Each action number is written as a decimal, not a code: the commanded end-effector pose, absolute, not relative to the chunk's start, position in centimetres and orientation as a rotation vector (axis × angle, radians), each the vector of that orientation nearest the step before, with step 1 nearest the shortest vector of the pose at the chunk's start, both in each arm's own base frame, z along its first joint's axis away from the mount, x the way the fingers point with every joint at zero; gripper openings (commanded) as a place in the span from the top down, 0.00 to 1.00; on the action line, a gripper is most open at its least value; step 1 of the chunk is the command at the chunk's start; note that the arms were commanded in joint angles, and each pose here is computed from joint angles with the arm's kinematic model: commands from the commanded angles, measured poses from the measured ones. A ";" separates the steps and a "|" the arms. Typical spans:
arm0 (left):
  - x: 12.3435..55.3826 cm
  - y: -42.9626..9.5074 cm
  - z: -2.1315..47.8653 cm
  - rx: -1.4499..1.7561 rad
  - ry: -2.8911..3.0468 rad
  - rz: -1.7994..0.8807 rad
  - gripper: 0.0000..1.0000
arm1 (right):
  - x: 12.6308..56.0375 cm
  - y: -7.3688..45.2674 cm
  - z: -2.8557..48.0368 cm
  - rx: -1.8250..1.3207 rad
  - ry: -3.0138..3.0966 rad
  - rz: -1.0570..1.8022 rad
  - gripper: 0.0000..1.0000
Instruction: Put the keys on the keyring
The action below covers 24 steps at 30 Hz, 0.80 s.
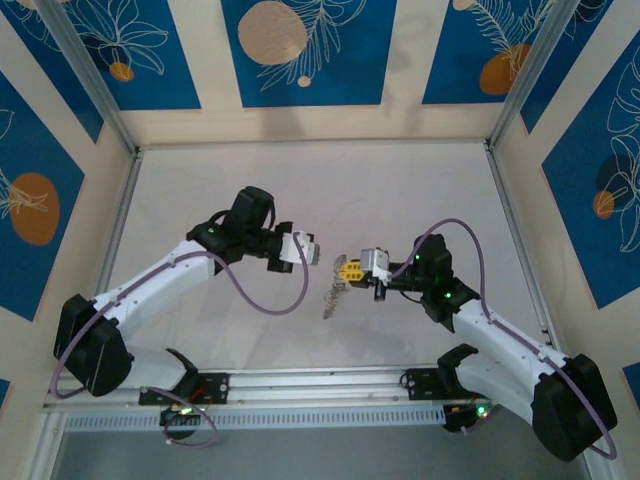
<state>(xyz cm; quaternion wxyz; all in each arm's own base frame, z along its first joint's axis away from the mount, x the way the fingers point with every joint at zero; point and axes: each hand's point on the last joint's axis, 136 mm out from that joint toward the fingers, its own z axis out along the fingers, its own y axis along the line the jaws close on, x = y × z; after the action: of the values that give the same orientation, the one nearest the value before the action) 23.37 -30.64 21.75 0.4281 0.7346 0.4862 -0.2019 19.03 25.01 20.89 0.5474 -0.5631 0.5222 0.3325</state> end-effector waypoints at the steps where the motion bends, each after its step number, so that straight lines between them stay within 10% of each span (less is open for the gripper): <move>1: 21.4 -31.4 21.8 1.864 1.109 -0.579 1.00 | 18.2 25.5 22.3 -1.378 1.154 0.813 1.00; 24: 18.9 -32.7 20.8 1.946 1.009 -0.568 1.00 | 18.2 26.4 20.3 -1.425 1.284 0.982 1.00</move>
<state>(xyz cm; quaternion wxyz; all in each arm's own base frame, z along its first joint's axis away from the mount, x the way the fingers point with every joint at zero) 19.89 -32.68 20.32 0.4205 0.7680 0.4294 -0.2213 18.41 26.16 19.17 0.4745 -0.5806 0.5368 0.3867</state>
